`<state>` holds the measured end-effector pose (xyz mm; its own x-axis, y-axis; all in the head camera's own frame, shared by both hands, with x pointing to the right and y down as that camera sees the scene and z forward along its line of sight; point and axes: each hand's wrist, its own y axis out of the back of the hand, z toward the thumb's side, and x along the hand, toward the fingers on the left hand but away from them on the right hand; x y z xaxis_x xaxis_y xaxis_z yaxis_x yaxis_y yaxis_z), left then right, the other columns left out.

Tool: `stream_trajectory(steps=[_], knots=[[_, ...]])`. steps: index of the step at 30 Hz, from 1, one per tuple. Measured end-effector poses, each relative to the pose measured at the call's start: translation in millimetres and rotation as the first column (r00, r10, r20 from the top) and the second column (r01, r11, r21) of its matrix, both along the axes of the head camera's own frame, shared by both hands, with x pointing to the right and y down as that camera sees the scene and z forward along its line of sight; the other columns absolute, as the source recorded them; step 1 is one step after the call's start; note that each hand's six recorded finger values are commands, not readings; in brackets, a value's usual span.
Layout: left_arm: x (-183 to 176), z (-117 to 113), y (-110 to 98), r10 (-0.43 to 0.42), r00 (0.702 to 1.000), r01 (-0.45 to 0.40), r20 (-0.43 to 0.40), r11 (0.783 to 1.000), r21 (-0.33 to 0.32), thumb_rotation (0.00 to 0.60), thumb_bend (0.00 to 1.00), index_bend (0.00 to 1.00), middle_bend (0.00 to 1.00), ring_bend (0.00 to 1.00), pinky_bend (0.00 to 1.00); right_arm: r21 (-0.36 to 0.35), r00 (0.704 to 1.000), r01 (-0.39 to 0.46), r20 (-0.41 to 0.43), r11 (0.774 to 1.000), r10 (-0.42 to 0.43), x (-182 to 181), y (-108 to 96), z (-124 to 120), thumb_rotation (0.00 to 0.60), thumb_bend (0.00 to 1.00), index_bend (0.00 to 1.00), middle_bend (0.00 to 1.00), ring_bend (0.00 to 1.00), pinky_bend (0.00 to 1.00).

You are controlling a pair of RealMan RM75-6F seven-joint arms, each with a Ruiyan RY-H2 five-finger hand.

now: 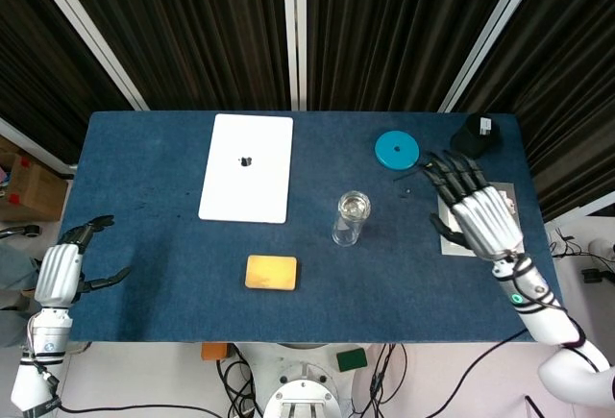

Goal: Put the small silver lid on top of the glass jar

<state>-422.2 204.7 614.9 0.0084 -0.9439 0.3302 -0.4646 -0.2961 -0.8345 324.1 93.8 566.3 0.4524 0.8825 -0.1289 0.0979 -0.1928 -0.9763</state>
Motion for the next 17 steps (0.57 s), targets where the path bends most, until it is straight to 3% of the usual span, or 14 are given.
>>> stream_trajectory(steps=[5,8,14,17], knots=[[-1.5,-12.8,3.6,0.021,0.996,-0.025,0.083,0.999,0.038,0.600,0.03,0.19,0.25,0.26,0.25,-0.034,0.972,-0.222,-0.086,0.975,0.218,76.8,40.8,29.7,0.600,0.32,0.00,0.00,0.00,0.00],[-2.1,-19.8,9.9,0.042,0.987,-0.051,0.154,0.997,0.053,0.600,0.03,0.18,0.24,0.25,0.25,-0.095,0.952,-0.296,-0.113,0.951,0.285,102.6,68.0,47.5,0.600,0.32,0.00,0.00,0.00,0.00],[-8.9,-21.5,40.6,0.075,0.955,-0.068,0.289,0.997,-0.034,0.600,0.03,0.18,0.22,0.21,0.23,-0.227,0.946,-0.318,-0.139,0.920,0.293,107.7,99.9,76.6,0.600,0.32,0.00,0.00,0.00,0.00],[-13.5,-23.4,50.0,0.063,0.952,-0.051,0.299,0.997,-0.049,0.600,0.03,0.18,0.22,0.21,0.23,-0.247,0.944,-0.325,-0.148,0.913,0.296,108.9,106.6,81.2,0.600,0.32,0.00,0.00,0.00,0.00]])
